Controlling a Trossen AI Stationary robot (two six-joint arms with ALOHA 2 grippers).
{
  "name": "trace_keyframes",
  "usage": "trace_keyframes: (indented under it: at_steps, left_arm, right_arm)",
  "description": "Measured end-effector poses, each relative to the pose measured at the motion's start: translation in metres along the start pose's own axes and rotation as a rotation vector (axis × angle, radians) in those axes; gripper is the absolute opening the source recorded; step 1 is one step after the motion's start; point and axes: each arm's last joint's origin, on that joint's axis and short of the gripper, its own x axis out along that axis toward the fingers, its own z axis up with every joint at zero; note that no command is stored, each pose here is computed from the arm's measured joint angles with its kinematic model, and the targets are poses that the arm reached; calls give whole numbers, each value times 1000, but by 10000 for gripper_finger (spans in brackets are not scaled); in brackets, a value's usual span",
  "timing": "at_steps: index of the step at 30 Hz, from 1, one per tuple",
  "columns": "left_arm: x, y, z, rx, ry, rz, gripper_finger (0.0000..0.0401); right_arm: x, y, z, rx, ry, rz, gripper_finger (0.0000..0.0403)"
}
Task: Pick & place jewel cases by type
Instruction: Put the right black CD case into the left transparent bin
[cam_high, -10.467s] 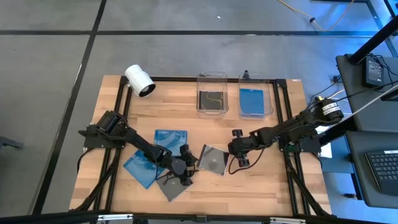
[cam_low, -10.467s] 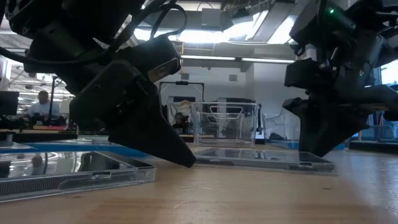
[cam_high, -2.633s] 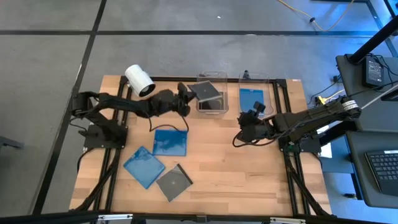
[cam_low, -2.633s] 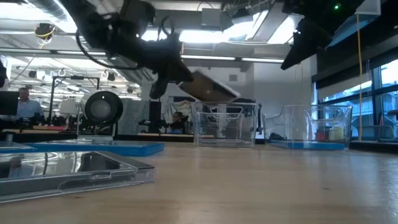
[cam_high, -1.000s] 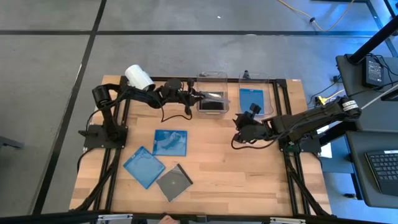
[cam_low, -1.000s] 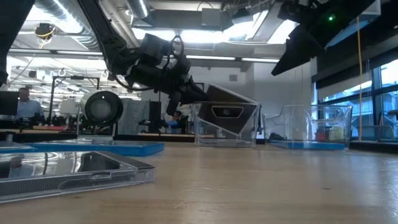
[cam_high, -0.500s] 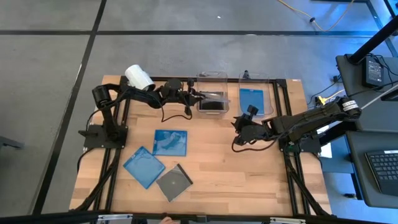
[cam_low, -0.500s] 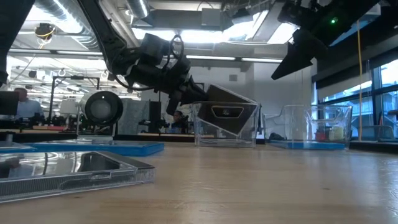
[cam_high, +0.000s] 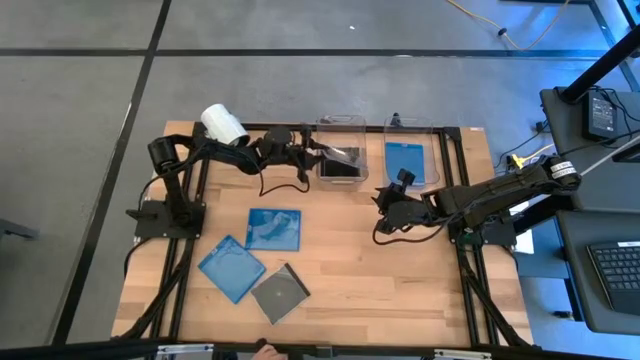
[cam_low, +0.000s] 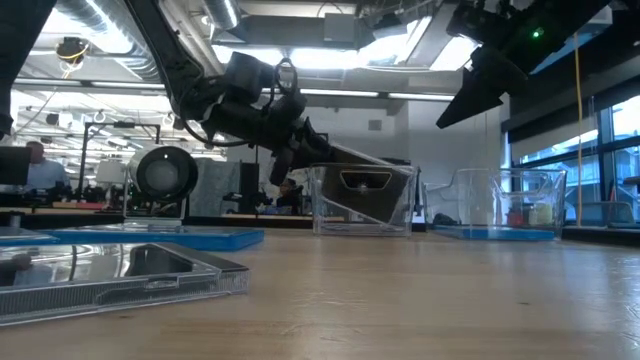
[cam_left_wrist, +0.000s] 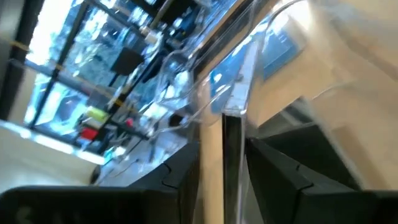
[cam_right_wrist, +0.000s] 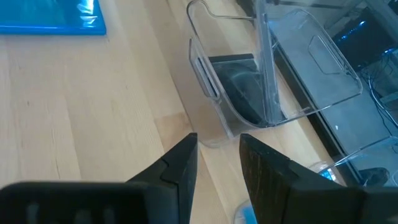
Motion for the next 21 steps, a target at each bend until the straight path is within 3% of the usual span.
trace_keyframes:
  at_steps: [5, 15, 21]
  left_arm:
    - [1, -2, 2, -49, 86, 58, 129]
    - [3, -16, 10, -55, 190, 45, 130]
    - [3, -27, 13, 40, 315, 41, 130]
  right_arm:
    - [0, 0, 0, 0, 0, 0, 123]
    - [0, 0, 0, 1, 1, 0, 123]
    - [0, 0, 0, 2, 1, 0, 123]
